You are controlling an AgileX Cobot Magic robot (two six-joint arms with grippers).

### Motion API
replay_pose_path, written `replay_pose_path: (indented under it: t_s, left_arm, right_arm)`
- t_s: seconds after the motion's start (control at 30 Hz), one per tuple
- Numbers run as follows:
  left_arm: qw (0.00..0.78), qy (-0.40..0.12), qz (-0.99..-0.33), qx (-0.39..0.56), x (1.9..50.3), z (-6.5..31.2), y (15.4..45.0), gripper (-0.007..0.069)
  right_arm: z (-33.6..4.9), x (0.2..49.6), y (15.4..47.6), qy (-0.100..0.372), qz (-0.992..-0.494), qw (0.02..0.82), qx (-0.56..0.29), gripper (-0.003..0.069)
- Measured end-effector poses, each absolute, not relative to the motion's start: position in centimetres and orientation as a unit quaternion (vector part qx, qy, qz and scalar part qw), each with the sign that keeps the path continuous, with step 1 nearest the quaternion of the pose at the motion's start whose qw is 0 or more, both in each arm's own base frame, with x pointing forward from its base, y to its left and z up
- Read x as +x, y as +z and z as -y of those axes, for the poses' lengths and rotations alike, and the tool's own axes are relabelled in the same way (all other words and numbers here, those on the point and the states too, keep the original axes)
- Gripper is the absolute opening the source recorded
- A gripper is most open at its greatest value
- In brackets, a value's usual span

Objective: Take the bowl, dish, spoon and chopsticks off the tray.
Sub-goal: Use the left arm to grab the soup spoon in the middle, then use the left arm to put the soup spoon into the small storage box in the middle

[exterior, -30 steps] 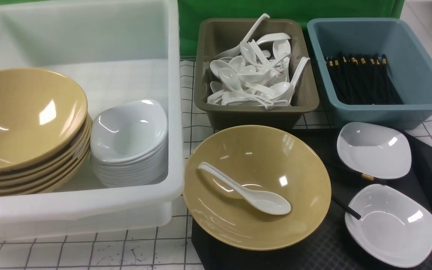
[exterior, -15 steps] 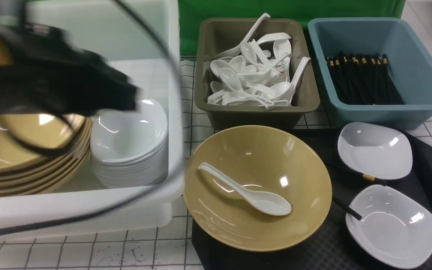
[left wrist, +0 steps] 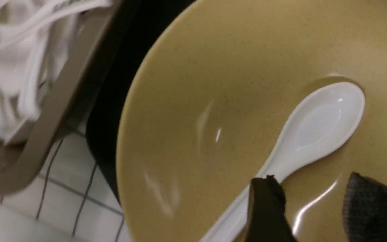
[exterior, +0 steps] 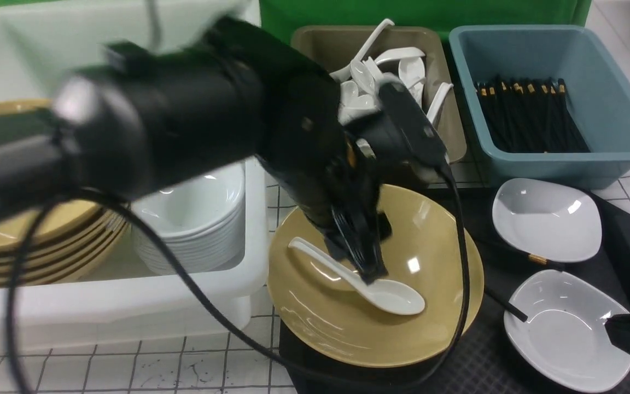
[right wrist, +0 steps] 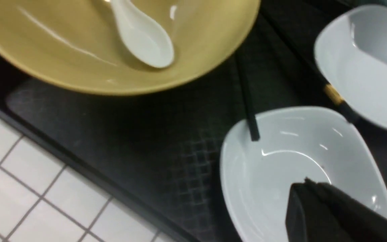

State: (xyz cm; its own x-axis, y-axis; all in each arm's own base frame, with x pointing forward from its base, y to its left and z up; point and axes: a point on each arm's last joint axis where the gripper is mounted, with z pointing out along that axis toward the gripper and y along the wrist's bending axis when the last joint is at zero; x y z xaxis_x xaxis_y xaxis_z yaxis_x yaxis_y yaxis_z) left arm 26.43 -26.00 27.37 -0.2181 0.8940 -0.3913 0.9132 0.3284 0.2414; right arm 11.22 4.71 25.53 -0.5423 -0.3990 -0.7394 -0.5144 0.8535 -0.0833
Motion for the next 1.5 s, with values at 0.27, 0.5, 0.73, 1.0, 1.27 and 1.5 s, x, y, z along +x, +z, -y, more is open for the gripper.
replay_pose_path:
  t_s: [0.27,0.5,0.73,1.0,1.27,1.5]
  left_arm:
    - [0.143,0.059,-0.669,0.727,28.1,27.4,20.4,0.0415]
    - [0.126,0.074,-0.660,0.737,28.5,27.4,19.1,0.0142]
    - [0.133,0.073,-0.696,0.702,29.2,28.0,21.8,0.0080]
    - [0.315,0.047,-0.727,0.608,33.3,28.7,28.3,0.0080]
    - [0.482,0.015,-0.757,0.440,42.1,26.0,24.8,0.0181]
    - [0.397,0.018,-0.828,0.396,40.8,25.4,25.3,0.0468]
  right_arm:
    - [-4.8,11.2,25.5,0.073,-0.872,0.402,-0.270,0.0036]
    - [-4.9,11.1,25.5,0.080,-0.872,0.402,-0.265,0.0036]
    - [-4.9,11.1,25.5,0.082,-0.872,0.403,-0.264,0.0036]
    - [-4.9,11.2,25.6,0.081,-0.870,0.410,-0.263,0.0037]
    - [-4.9,11.2,25.6,0.081,-0.870,0.409,-0.263,0.0037]
    - [-4.9,11.1,25.6,0.082,-0.871,0.407,-0.263,0.0037]
